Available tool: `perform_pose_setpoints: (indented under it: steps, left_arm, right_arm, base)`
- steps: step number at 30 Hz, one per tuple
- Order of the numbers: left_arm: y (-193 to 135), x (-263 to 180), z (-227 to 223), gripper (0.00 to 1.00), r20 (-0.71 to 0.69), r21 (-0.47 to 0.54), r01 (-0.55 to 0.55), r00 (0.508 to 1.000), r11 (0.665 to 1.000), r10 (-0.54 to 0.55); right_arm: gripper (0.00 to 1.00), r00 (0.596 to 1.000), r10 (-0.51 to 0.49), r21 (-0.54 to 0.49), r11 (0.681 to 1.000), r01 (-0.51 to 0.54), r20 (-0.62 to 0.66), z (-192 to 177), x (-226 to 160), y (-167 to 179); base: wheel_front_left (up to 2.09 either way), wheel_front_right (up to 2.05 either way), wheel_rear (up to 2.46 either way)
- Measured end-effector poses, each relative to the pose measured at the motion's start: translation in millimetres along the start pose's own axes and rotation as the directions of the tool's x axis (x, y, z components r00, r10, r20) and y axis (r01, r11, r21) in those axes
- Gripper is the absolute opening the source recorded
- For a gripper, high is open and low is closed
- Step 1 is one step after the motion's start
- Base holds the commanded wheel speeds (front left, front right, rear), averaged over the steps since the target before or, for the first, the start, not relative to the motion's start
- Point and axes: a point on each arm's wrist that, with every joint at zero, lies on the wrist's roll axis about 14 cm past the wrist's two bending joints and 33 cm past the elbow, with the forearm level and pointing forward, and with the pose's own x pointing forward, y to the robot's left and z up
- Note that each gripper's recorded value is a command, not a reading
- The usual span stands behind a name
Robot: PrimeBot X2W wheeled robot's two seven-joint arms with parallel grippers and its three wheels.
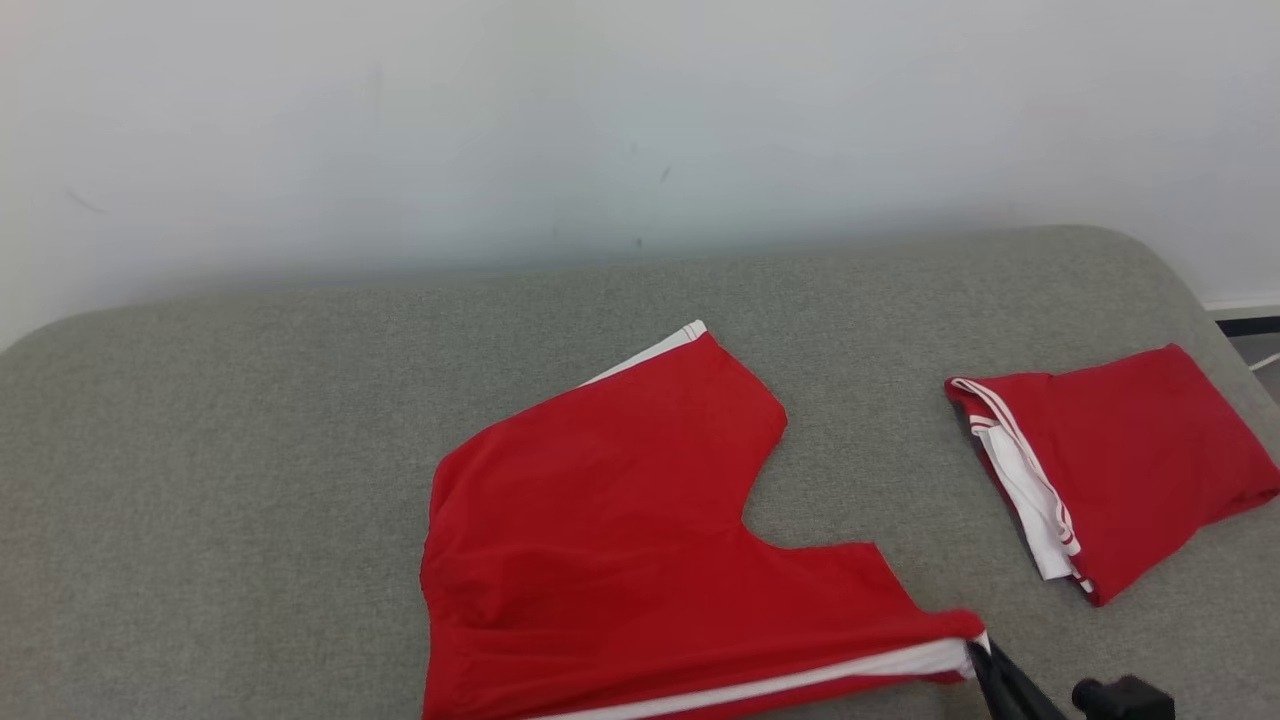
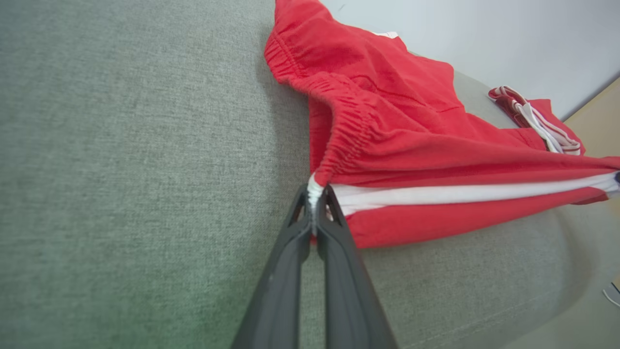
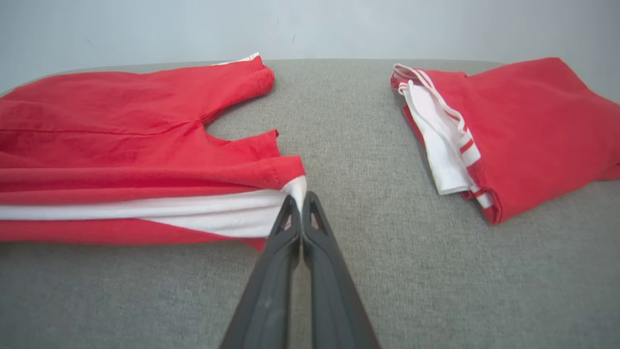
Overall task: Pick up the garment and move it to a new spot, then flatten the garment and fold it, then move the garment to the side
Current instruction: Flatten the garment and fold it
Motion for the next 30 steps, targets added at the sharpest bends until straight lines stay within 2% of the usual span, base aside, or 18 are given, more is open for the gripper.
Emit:
perform_pose_setpoints:
  steps: [10,17,23,30]
  left_arm:
    - [-7.7,21.4,54.5,0.0,0.167,-0.01,0.019,0.986,1.0,-0.017]
    - [-5.4,56.5,95.2,0.0,0.266,-0.003,0.031,0.964,1.0,-0.029]
    - [14.9,82.7,101.0,0.0,0.265,0.005,-0.007,0.964,1.0,0.005]
    - [31.0,111.5,95.1,0.0,0.233,-0.012,-0.016,0.972,1.0,0.019]
  right_arm:
    - [0.0,0.988,0.052,-0.11,0.993,-0.036,0.143,65.5,59.0,-10.3]
    - [0.0,0.974,0.089,-0.198,0.979,-0.047,0.208,111.2,118.5,-23.5]
    - [0.0,0.973,0.131,-0.255,0.964,-0.081,0.187,121.8,169.3,-24.2]
    - [0.0,0.979,0.171,-0.299,0.945,-0.131,0.111,106.3,218.3,-24.5]
  base:
    - [0.0,0.0,0.0]
    - [0.0,0.0,0.0]
    - [0.0,0.0,0.0]
    - [0.0,0.0,0.0]
